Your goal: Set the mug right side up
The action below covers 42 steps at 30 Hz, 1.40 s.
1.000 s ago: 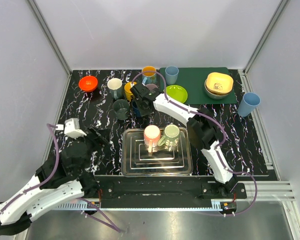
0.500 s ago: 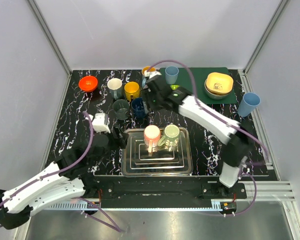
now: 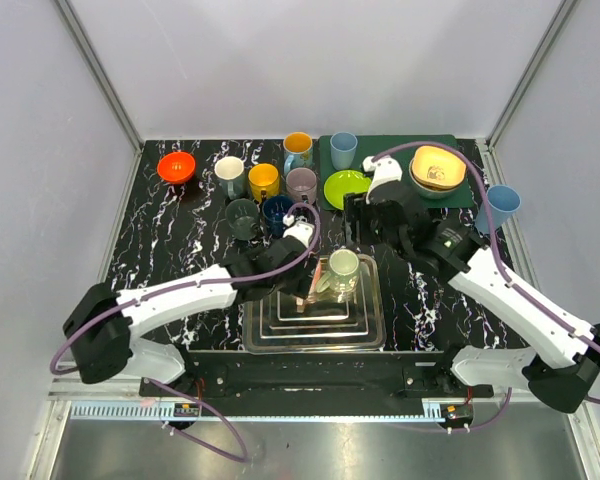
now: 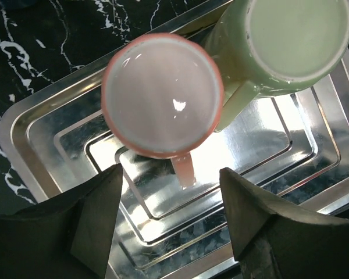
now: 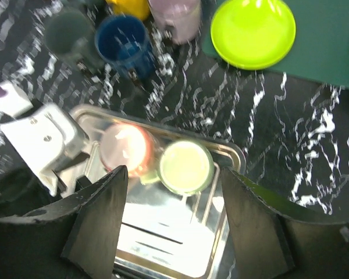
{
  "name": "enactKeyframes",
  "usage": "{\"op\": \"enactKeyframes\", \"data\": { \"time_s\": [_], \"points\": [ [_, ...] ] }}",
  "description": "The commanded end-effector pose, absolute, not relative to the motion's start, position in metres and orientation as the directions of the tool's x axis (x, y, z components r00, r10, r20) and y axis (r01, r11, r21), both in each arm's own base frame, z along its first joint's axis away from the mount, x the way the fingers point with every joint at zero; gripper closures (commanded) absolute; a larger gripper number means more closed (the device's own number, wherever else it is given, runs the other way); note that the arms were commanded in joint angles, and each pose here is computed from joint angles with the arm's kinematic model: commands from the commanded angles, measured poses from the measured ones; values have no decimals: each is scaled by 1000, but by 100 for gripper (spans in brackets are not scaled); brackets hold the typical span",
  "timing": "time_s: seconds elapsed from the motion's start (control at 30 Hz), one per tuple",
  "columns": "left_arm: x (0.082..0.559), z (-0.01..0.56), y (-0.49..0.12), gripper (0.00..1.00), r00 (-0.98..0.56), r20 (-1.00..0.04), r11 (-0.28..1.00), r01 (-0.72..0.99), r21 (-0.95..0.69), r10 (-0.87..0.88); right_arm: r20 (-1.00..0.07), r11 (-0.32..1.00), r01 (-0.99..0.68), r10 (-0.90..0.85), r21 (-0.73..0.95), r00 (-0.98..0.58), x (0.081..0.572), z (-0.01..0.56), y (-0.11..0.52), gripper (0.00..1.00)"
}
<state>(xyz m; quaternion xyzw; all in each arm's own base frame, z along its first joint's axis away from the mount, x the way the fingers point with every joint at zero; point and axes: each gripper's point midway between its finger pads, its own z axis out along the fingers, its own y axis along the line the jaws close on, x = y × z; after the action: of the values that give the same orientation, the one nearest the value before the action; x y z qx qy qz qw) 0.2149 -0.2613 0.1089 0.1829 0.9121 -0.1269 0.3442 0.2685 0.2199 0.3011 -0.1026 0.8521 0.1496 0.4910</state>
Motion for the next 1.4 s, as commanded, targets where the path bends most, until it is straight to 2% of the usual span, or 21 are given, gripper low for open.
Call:
{"op": "enactKeyframes", "data": {
  "time_s": [0.0,0.2,0.33,0.37,0.53,0.7,0.77,0.93,1.1,1.23,1.37],
  "points": [
    [230,124,-288,30,-675,-697,876,462,-141,243,-851,940,-304,-28,157,-525,261,283,214,29],
    [234,102,-293,33,-714,-641,881,458,-120,283,-849,940,-308,-39,149,-528,258,277,211,29],
    [235,89,-290,42,-736,-612,889,444,-115,289,-850,941,-307,-41,145,-526,259,276,212,28],
    [235,87,-291,47,-742,-604,887,446,-121,291,-850,941,-307,-41,145,-526,259,276,212,28],
    [238,83,-288,55,-752,-593,891,437,-125,286,-846,941,-309,-50,138,-531,261,272,214,28],
    [239,83,-288,73,-753,-590,887,444,-128,292,-846,940,-311,-50,140,-532,263,271,216,28],
    [238,82,-288,76,-754,-587,886,445,-129,294,-843,940,-312,-54,137,-536,263,269,217,28],
    [234,81,-288,100,-756,-585,880,452,-142,294,-840,937,-318,-53,145,-540,261,269,218,28],
    [226,97,-283,100,-742,-612,868,464,-177,272,-842,929,-330,-39,168,-539,259,275,221,29],
    [220,154,-271,100,-667,-725,850,473,-233,173,-848,906,-364,-13,214,-530,255,286,228,29],
    [213,194,-257,100,-607,-792,832,471,-293,64,-842,875,-390,35,285,-538,246,294,235,28]
  ]
}}
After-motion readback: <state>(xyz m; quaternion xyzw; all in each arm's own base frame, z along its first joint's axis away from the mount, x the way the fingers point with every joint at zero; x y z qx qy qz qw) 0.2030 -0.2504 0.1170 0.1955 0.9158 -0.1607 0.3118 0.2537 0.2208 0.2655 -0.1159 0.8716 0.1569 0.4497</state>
